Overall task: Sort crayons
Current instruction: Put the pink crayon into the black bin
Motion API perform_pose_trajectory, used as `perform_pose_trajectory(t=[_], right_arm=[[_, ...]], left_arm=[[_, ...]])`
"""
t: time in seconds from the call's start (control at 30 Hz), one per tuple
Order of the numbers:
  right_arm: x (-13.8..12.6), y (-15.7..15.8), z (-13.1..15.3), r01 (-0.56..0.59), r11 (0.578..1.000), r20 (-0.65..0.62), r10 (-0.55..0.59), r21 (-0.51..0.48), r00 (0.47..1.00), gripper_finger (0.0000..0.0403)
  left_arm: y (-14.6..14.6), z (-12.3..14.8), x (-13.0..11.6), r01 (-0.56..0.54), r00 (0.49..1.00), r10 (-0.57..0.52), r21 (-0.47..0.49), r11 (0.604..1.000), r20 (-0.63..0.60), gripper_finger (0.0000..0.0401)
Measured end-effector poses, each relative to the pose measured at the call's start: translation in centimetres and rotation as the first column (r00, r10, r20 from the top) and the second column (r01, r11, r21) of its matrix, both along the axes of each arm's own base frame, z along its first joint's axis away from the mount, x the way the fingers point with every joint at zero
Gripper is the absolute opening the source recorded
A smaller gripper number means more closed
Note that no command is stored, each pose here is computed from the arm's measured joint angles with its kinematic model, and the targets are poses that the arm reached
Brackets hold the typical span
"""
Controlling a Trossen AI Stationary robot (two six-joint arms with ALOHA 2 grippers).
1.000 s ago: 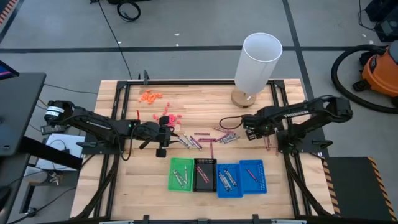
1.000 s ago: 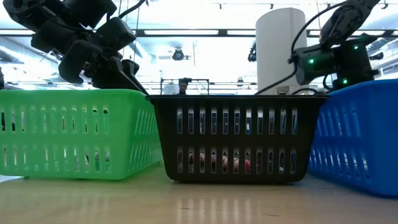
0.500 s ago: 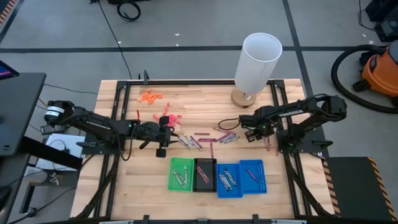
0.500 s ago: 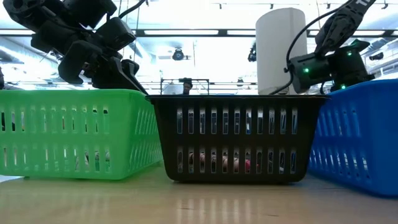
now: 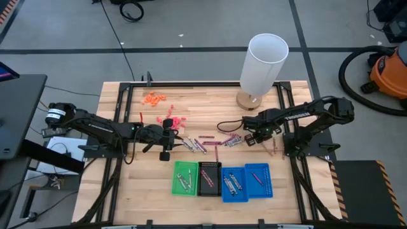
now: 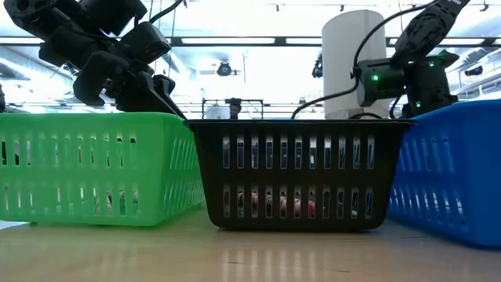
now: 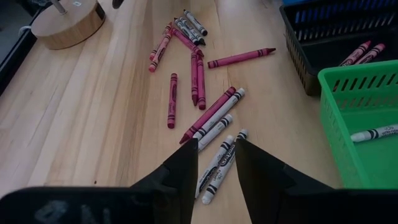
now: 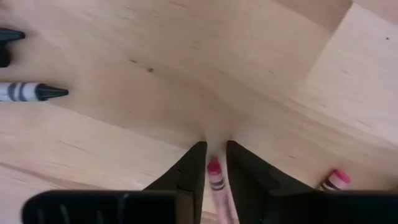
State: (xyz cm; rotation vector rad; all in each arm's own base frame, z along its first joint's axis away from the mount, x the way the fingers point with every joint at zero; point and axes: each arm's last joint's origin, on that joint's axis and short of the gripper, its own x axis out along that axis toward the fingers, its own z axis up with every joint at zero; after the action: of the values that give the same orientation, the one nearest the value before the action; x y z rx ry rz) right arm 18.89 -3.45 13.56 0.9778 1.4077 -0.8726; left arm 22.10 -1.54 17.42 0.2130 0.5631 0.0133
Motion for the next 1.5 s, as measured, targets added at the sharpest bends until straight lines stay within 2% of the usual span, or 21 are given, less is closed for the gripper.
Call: perform_pose_trajectory(t=[0.17,0.33,0.43,0.57,0.8,0.97,1.2,1.5], right_arm=[[0.1,0.3,0.0,-0.01,1.0,0.002,0.01,-0.011,1.0,0.0039],[0.4,0.6,0.4,-0.031,0.999,0.012,0.032,-0.038,0.999,0.0038],[1.3,1.2,1.4,-0.066,0.996,0.062,0.07,-0.055,0.996,0.0055],[1.9,2.5,2.1,-0.127,0.991,0.068,0.129,-0.04,0.989,0.0091],[1.3,4.1,2.0,-0.1,0.995,-0.003,0.1,-0.011,0.995,0.0168],[1.0,4.6,1.9,-0.092,0.996,-0.026,0.092,-0.002,0.995,0.0194],[0.1,4.7,0.6,-0.084,0.996,-0.055,0.083,-0.016,0.995,0.0176],[-0.1,4.7,-0.3,-0.075,0.997,-0.021,0.075,-0.011,0.997,0.0116]], left_arm=[[0.0,-0.1,0.0,0.0,1.0,0.0,0.001,1.0,-0.009,0.0117],[0.0,-0.1,-0.1,0.0,1.0,0.0,0.001,1.0,-0.01,0.0117],[0.0,-0.1,-0.1,0.0,1.0,0.0,0.001,1.0,-0.012,0.0117],[0.0,-0.1,-0.1,0.0,1.0,0.0,0.001,1.0,-0.017,0.0117],[0.0,-0.1,-0.1,0.0,1.0,0.0,0.001,1.0,-0.018,0.0117],[0.0,-0.1,-0.1,-0.002,1.0,0.002,-0.003,1.0,-0.018,0.0117],[0.0,-0.2,-0.1,-0.003,1.0,0.003,-0.003,1.0,-0.02,0.0117],[0.0,-0.2,-0.1,-0.003,1.0,0.003,-0.003,1.0,-0.02,0.0117]])
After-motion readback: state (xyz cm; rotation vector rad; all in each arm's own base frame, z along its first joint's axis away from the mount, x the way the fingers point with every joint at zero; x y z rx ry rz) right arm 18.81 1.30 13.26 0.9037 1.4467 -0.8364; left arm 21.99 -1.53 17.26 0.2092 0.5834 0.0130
